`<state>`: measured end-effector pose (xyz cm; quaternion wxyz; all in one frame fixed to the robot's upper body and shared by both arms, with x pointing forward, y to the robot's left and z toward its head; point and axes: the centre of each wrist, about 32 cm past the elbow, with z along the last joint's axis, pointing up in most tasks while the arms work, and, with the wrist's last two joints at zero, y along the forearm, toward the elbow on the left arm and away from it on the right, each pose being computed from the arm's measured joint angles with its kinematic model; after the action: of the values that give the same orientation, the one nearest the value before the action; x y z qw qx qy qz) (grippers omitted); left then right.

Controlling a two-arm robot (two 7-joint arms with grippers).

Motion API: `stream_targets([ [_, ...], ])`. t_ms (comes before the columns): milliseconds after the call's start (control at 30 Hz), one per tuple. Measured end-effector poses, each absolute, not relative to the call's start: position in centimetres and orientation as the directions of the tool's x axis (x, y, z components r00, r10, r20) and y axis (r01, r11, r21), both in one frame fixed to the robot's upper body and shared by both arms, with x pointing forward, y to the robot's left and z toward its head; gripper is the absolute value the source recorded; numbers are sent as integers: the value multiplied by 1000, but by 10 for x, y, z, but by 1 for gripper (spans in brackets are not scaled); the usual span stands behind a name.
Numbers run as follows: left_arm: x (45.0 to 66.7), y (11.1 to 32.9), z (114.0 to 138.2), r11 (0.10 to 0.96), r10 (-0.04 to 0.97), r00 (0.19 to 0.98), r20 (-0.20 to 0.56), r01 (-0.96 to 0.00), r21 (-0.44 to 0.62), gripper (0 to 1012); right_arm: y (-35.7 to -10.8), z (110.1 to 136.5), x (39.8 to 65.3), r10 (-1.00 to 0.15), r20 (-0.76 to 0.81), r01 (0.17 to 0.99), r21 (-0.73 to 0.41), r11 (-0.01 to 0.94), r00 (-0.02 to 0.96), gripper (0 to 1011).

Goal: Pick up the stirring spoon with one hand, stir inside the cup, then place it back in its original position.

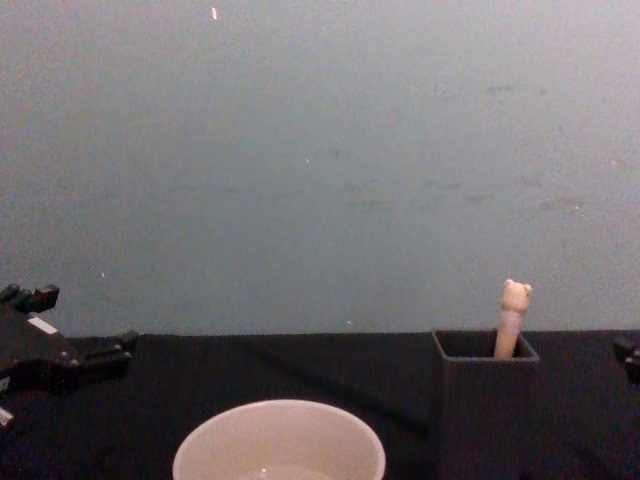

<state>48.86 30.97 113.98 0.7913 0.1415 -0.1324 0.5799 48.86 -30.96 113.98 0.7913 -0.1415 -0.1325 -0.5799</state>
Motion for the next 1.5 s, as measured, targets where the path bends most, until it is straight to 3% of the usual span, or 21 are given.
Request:
stream_targets([
  [1500,489,310,1140,287,880,292,374,-955,70,1001,-310,1141,489,-880,375,954,-54,293,292,1002],
])
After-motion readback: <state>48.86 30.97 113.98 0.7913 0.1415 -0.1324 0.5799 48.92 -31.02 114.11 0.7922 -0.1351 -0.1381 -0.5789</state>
